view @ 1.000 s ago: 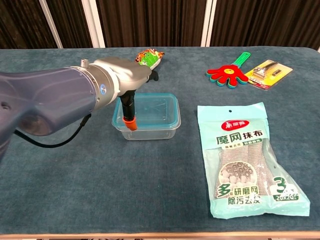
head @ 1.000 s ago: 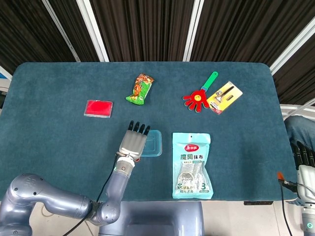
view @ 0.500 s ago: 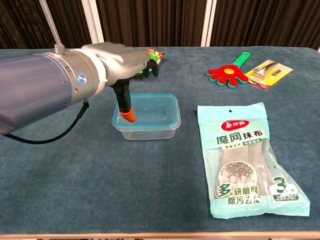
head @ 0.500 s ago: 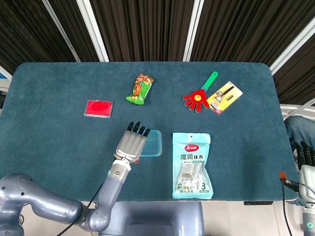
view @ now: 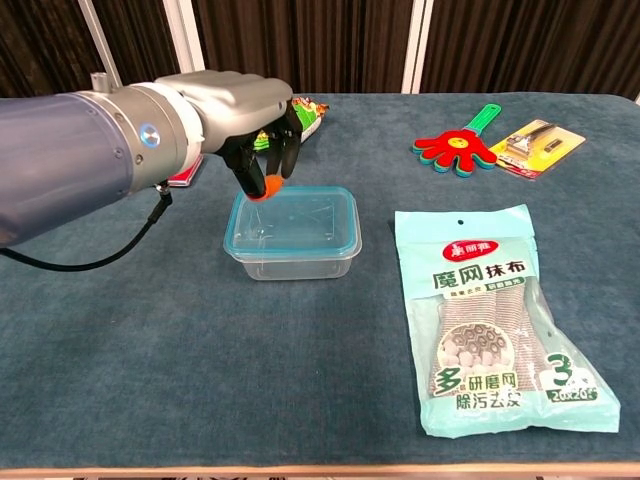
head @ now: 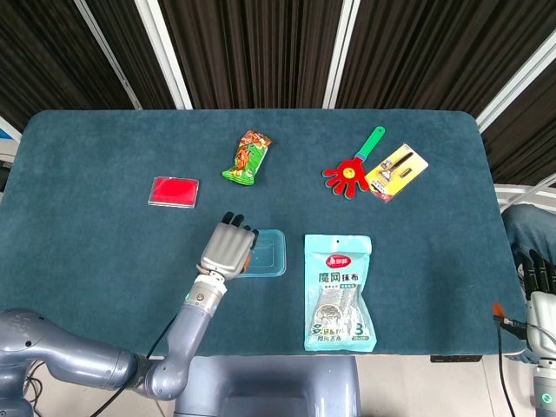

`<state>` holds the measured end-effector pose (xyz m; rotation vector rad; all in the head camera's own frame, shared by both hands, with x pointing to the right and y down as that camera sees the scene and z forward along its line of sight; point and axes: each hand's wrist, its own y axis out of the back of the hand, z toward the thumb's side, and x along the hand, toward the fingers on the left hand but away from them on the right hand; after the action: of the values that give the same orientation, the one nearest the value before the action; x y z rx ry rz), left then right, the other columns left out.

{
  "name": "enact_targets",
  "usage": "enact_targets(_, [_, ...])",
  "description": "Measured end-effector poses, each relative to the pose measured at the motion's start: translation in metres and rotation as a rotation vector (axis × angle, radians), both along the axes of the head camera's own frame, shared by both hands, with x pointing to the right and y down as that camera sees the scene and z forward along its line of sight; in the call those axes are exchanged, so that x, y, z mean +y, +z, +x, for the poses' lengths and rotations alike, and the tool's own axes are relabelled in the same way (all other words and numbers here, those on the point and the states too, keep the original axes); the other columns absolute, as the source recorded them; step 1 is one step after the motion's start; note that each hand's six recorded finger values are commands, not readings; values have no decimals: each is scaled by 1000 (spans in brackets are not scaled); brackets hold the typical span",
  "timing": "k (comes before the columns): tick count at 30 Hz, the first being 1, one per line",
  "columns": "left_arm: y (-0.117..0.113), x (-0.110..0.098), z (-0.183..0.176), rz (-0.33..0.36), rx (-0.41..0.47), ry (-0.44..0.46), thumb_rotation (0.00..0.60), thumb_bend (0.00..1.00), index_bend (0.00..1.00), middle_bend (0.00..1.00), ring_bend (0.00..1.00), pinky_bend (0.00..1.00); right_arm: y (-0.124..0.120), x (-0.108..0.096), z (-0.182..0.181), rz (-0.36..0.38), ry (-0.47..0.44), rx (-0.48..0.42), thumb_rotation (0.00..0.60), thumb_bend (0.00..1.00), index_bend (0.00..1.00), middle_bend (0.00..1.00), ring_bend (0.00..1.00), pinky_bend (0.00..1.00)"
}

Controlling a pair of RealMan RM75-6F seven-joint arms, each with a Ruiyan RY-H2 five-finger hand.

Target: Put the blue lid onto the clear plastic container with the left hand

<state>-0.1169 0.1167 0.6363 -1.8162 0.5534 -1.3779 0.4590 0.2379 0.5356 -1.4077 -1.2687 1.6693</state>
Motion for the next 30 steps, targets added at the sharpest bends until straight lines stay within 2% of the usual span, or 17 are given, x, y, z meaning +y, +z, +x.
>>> enact_targets(6, [12, -12, -9, -7, 16, -42, 600, 514, 602, 575, 255, 192, 1, 1, 0, -5, 5, -7, 600, 338, 0, 15, 0, 0])
enact_targets(14, [20, -22, -15, 17, 3, -45, 600, 549, 642, 622, 281, 192, 2, 2, 0, -9, 6, -7, 600, 339, 0, 15, 0, 0])
enact_targets(24, [36, -13, -11, 17, -37, 9, 600, 549, 640, 618, 281, 186, 2, 1, 1, -9, 11, -11, 600, 338, 0, 15, 0, 0])
enact_targets(30, [41, -12, -7, 28, -31, 20, 600, 549, 638, 613, 281, 186, 2, 1, 1, -15, 15, -15, 600, 339, 0, 15, 0, 0])
